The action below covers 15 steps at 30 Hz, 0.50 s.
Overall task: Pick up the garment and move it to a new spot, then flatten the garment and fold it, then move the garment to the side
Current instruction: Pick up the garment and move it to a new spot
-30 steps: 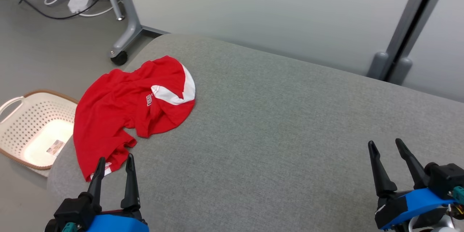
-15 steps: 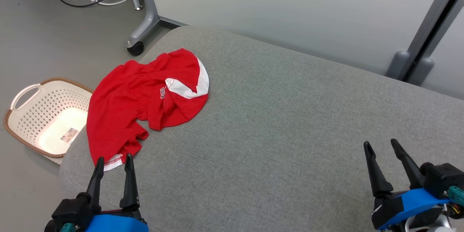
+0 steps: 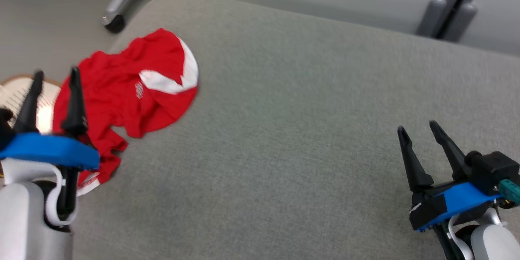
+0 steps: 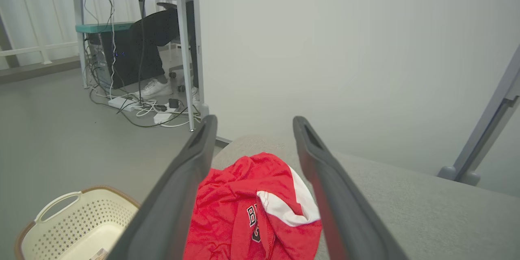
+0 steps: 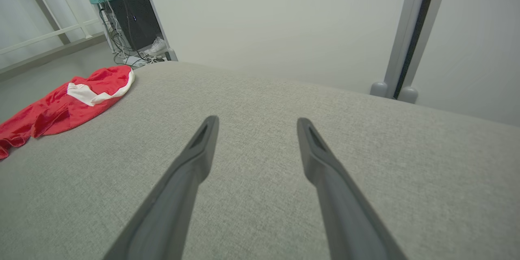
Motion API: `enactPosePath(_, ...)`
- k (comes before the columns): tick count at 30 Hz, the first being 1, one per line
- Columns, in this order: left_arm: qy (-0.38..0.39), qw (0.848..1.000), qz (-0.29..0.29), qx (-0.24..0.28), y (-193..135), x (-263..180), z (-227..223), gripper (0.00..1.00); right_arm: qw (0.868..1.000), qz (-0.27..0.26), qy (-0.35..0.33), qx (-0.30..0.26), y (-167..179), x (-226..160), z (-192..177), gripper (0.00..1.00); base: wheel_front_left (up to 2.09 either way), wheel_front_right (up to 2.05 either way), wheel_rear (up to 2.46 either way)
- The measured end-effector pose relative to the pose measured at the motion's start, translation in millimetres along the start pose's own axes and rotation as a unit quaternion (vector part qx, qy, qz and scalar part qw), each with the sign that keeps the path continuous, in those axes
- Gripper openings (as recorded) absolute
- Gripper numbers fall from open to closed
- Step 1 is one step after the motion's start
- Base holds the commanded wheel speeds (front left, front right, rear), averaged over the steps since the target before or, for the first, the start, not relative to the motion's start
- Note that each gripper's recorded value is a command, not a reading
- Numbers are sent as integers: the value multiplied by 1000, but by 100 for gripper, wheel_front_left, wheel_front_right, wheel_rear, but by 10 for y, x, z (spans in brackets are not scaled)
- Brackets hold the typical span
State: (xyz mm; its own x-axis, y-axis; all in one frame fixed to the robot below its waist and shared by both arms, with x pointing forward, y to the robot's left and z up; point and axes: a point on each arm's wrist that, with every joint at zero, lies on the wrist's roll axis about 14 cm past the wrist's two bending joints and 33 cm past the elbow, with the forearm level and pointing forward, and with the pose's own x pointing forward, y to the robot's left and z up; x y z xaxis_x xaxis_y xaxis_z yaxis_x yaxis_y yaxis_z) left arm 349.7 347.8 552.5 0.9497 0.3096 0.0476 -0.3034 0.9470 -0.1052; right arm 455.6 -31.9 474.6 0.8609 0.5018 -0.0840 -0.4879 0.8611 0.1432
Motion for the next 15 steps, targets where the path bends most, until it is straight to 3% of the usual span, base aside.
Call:
enactPosePath(5, 88, 996, -6, 18, -72, 720, -302, 100, 1000, 0, 3, -9, -216, 191, -75, 100, 0, 0, 0)
enactPosePath(9, 168, 985, 25, 20, -7, 1133, -761, 100, 1000, -6, 3, -6, -382, 278, -174, 100, 0, 0, 0)
enactPosePath(12, 235, 970, 54, 20, 54, 1316, -1185, 100, 1000, -23, 5, -3, -562, 256, -262, 100, 0, 0, 0)
enactPosePath(15, 312, 945, 93, 26, 186, 1340, -1638, 100, 999, -45, 7, -1, -738, 205, -349, 100, 0, 0, 0)
